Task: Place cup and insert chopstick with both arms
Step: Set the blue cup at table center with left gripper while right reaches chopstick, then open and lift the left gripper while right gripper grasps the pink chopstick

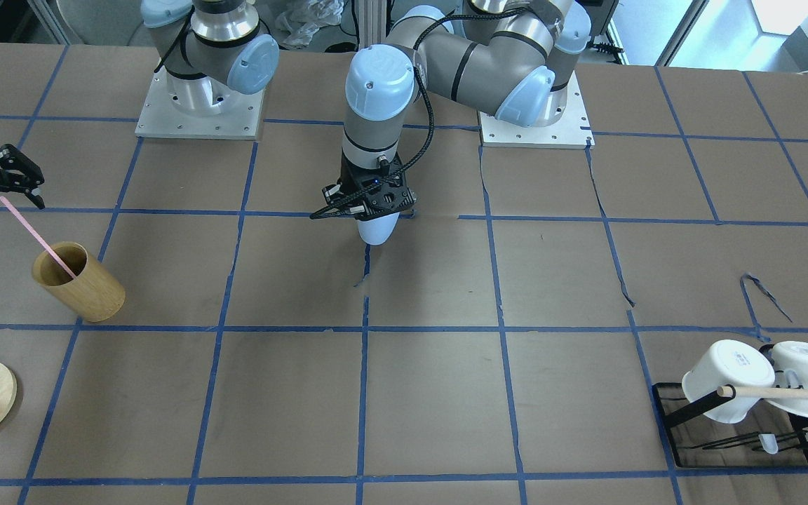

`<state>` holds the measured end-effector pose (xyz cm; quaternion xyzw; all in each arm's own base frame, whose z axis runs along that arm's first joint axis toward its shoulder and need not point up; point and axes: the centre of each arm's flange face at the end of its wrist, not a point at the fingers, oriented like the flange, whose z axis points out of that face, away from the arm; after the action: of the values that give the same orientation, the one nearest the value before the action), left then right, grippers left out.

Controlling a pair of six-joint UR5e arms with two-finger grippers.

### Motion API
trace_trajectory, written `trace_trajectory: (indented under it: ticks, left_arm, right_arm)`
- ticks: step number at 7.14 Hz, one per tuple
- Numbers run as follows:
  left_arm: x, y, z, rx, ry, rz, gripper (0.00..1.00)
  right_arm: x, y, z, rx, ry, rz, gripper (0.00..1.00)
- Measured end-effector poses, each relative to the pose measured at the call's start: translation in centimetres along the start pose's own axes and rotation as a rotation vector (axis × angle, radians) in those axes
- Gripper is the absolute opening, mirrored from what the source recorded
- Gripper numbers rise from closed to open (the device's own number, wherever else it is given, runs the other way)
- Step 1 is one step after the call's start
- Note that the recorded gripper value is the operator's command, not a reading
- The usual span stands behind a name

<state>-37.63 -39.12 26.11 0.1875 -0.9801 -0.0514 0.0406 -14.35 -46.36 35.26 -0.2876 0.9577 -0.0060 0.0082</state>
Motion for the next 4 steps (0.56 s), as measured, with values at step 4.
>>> trace_trajectory:
  ticks: [4]
  left_arm:
    - [-0.5,-6.2,-5.5,0.103,0.032,0.067,1.0]
  right_arm:
    - [-0.6,0.8,1.5,-0.001,-0.03,-0.069,0.73]
